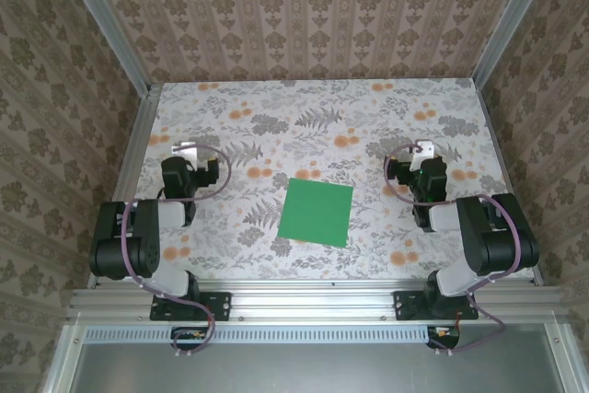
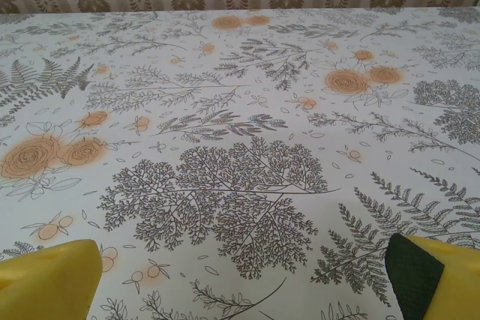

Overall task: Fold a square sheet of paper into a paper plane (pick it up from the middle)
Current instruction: Fold a square sheet of paper at the center of the table.

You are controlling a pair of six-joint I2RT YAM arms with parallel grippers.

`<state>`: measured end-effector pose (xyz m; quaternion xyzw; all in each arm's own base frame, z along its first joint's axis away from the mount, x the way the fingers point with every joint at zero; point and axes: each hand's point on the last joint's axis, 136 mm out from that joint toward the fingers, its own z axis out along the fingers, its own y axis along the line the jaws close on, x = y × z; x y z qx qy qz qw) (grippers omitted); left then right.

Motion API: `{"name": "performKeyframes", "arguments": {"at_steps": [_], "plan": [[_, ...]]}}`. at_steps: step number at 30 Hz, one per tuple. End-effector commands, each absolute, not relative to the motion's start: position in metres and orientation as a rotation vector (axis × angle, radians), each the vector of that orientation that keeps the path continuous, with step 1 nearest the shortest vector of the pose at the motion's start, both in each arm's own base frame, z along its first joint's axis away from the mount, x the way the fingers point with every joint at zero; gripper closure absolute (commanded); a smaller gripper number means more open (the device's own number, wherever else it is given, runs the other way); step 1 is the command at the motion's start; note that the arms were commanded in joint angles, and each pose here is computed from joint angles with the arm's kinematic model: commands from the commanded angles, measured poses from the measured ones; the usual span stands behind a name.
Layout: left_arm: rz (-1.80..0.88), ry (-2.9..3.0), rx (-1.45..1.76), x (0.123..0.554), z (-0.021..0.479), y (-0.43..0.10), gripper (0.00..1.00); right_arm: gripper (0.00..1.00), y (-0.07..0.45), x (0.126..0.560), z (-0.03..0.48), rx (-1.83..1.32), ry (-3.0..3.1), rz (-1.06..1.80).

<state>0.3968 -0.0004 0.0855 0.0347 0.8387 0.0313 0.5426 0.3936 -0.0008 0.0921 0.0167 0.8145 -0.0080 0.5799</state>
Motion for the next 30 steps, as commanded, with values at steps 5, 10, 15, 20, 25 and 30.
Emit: {"name": "performKeyframes", "arguments": {"at_steps": [5,10,15,20,25,30], "plan": [[0.07,1.969,0.077,0.4,0.093,-0.002,0.0,0.0,0.001,0.4,0.101,0.028,1.878,-0.021],[0.072,1.967,0.074,0.4,0.094,-0.001,0.0,0.0,-0.005,0.4,0.1,0.063,1.881,-0.027],[0.071,1.966,0.074,0.399,0.094,-0.001,0.0,0.0,-0.005,0.4,0.101,0.066,1.881,-0.026],[0.054,2.047,0.034,0.399,0.118,0.002,0.0,0.0,0.004,0.4,0.119,0.018,1.916,-0.036],[-0.04,2.02,-0.288,0.379,0.171,0.031,0.0,0.0,0.017,0.382,0.151,0.126,2.173,0.092],[-0.177,2.098,-0.432,0.36,0.196,0.029,0.0,0.0,0.096,0.362,0.161,0.098,2.4,0.479]]}}
